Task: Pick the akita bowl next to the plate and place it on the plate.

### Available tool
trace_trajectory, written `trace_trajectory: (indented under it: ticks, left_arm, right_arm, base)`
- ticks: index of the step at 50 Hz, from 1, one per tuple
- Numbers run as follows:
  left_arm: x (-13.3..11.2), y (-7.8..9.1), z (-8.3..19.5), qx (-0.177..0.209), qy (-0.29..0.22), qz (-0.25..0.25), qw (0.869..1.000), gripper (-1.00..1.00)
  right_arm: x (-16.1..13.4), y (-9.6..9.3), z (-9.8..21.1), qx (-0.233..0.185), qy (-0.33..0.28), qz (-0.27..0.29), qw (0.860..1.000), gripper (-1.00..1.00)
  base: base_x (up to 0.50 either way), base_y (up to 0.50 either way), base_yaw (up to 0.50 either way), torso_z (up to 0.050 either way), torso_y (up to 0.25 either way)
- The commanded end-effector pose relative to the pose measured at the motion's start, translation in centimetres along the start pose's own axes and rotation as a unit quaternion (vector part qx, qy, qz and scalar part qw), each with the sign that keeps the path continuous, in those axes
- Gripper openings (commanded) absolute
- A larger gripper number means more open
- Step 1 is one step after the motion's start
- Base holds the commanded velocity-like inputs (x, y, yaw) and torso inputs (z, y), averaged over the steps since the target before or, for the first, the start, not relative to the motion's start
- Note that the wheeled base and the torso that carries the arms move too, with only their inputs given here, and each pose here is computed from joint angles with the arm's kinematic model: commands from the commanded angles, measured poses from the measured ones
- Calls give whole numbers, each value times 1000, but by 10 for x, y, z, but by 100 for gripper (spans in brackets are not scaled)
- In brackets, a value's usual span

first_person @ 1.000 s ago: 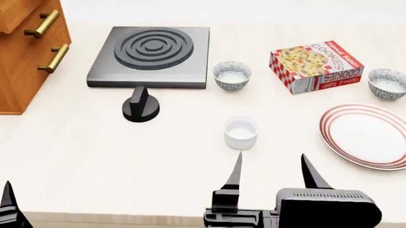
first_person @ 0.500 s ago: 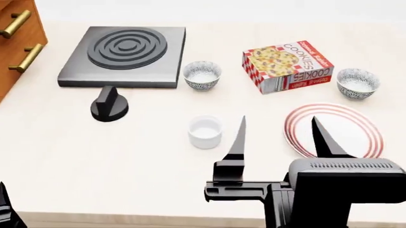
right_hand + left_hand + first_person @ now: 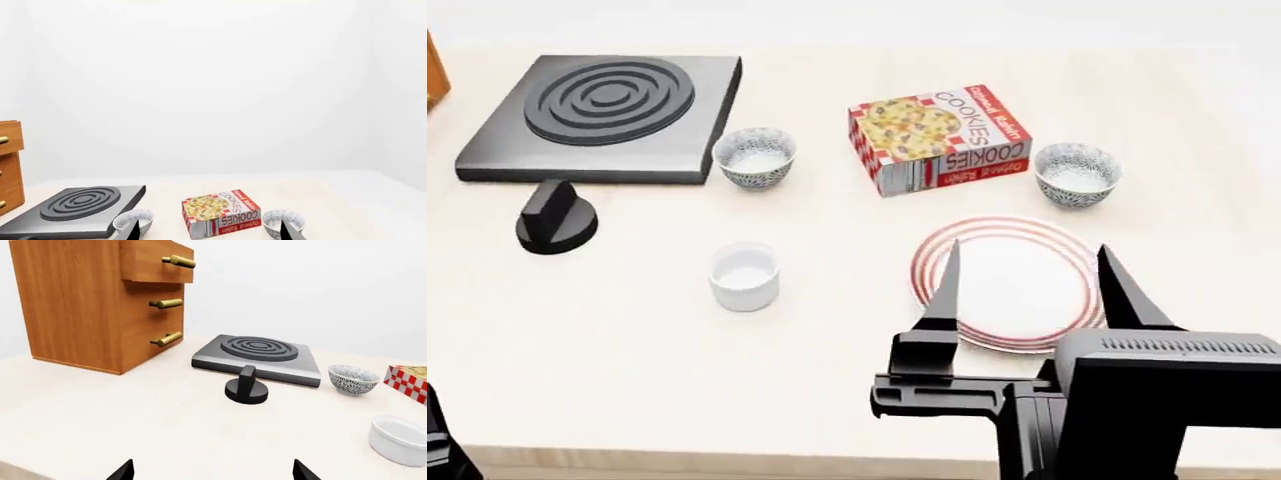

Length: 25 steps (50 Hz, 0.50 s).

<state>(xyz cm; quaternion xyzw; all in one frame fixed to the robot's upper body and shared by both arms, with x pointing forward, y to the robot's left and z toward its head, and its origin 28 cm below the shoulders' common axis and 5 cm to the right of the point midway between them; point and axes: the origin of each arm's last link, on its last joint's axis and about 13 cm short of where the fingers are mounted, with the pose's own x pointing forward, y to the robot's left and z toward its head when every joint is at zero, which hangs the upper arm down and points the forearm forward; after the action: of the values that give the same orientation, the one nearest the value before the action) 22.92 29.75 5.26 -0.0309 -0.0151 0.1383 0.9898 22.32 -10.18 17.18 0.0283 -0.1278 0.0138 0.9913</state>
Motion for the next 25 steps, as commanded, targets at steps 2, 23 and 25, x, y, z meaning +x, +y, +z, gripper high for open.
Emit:
trace_trajectory:
  ticks: [2, 23, 25]
  left_arm:
    - [0, 0, -1, 3, 1, -1, 1000, 100]
    - [0, 0, 0, 3, 1, -1, 1000, 100]
    - [0, 0, 0, 3, 1, -2, 1000, 100]
  right_arm:
    - [0, -1, 0, 2, -1, -3, 1000, 100]
    - [-1, -2, 1, 1, -1, -4, 1000, 100]
    - [-1, -2, 1, 2, -1, -4, 1000, 100]
  base:
    - [0, -369, 0, 0, 0]
    - [0, -371, 0, 0, 0]
    - [0, -371, 0, 0, 0]
